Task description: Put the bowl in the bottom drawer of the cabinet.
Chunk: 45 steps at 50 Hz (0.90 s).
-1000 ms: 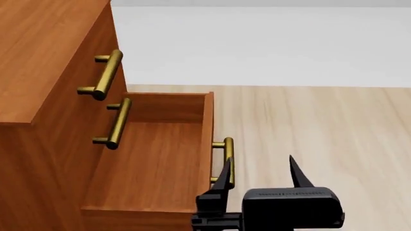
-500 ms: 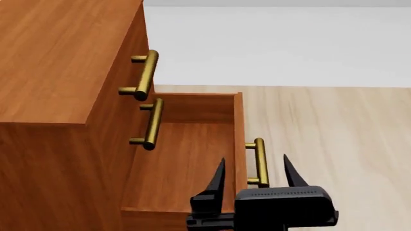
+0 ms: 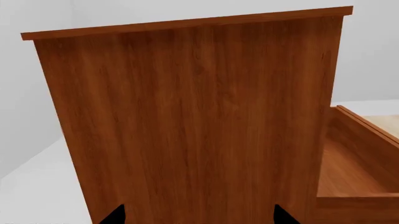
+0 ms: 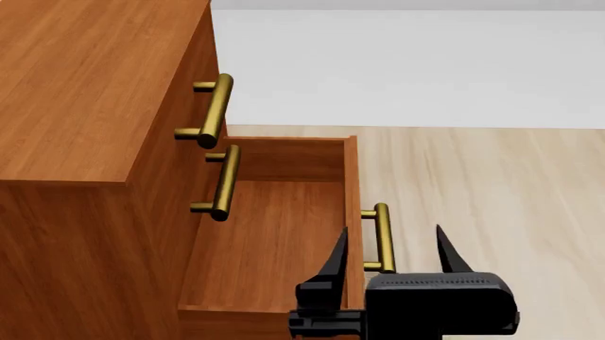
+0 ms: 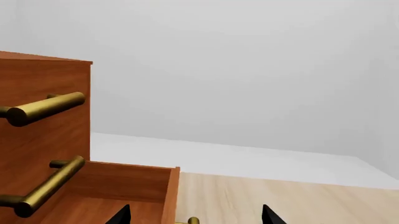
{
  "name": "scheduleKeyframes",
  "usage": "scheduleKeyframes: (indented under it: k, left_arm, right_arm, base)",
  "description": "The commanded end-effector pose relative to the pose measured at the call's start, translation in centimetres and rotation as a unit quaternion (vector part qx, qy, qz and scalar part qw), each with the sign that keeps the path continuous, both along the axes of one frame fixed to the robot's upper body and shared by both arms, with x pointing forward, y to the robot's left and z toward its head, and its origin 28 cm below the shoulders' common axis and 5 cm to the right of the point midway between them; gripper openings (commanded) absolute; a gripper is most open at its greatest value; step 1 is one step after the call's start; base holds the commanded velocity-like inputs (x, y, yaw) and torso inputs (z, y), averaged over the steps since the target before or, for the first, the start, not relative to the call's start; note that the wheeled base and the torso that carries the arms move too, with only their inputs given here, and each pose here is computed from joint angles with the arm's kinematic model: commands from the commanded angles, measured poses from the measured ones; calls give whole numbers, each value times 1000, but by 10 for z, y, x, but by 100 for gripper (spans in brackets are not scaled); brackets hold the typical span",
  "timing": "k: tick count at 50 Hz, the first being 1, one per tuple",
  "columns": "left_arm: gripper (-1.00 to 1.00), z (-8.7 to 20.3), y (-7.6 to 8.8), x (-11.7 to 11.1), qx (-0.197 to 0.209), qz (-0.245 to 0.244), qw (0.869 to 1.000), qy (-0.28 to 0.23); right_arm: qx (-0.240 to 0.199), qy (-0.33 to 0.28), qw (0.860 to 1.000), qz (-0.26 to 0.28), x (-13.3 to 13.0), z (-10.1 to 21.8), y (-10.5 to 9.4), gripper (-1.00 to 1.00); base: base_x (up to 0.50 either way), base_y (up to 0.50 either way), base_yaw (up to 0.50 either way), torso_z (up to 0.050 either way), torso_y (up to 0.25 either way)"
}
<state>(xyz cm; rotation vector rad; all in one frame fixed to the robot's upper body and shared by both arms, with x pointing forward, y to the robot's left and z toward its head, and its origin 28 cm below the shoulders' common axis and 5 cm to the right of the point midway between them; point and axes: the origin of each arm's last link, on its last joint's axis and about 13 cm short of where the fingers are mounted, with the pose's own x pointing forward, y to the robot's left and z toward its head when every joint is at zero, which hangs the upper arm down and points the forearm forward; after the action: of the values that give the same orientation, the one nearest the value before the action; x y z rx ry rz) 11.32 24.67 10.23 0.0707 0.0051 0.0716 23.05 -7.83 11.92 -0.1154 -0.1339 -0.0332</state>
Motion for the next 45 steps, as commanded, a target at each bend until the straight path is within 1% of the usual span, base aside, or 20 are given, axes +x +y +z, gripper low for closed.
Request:
scheduleKeyframes:
  k: [1, 3, 7, 9, 18, 21, 26, 28, 32, 40, 45]
  left_arm:
    - [100, 0, 0, 1, -2, 3, 1000, -1]
    - [100, 0, 0, 1, -4, 4, 1000, -1]
    - [100, 0, -1, 1, -4, 3, 1000, 0]
    - [100, 0, -1, 1, -4, 3, 1000, 0]
    - [100, 0, 0, 2, -3, 3, 1000, 0]
    - [100, 0, 0, 2, -3, 2, 1000, 0]
    - [100, -1, 2, 2, -4, 5, 1000, 0]
    - [100, -1, 1, 3, -5, 4, 1000, 1]
    - [100, -3, 1, 4, -3, 3, 1000, 3]
    - [100, -2, 0, 5, -4, 1, 1000, 3]
    - [100, -2, 0, 6, -5, 1, 1000, 5]
  right_arm:
    - [6, 1, 1000, -3, -10, 21, -11, 100]
    - [15, 6, 1000, 3, -13, 26, -14, 100]
    - [5, 13, 1000, -11, -19, 34, -23, 100]
    - [8, 20, 1000, -15, -20, 36, -27, 100]
    - [34, 64, 996, -61, -33, 42, -46, 100]
    - [34, 79, 994, -71, -38, 40, -51, 100]
    - [58, 103, 988, -97, -50, 42, -63, 100]
    - [59, 105, 987, -106, -53, 45, -67, 100]
    - [76, 133, 980, -128, -59, 50, -77, 100]
    - [80, 160, 970, -163, -73, 52, -90, 100]
    - [71, 166, 965, -191, -83, 57, -97, 100]
  base:
    - [0, 0, 0, 0, 0]
    - [0, 0, 0, 0, 0]
    - [0, 0, 0, 0, 0]
    - [0, 0, 0, 0, 0]
    - [0, 0, 0, 0, 0]
    - [0, 0, 0, 0, 0]
    - [0, 0, 0, 0, 0]
    - [0, 0, 0, 0, 0]
    - [0, 0, 0, 0, 0]
    - [0, 0, 0, 0, 0]
    - [0, 0, 0, 0, 0]
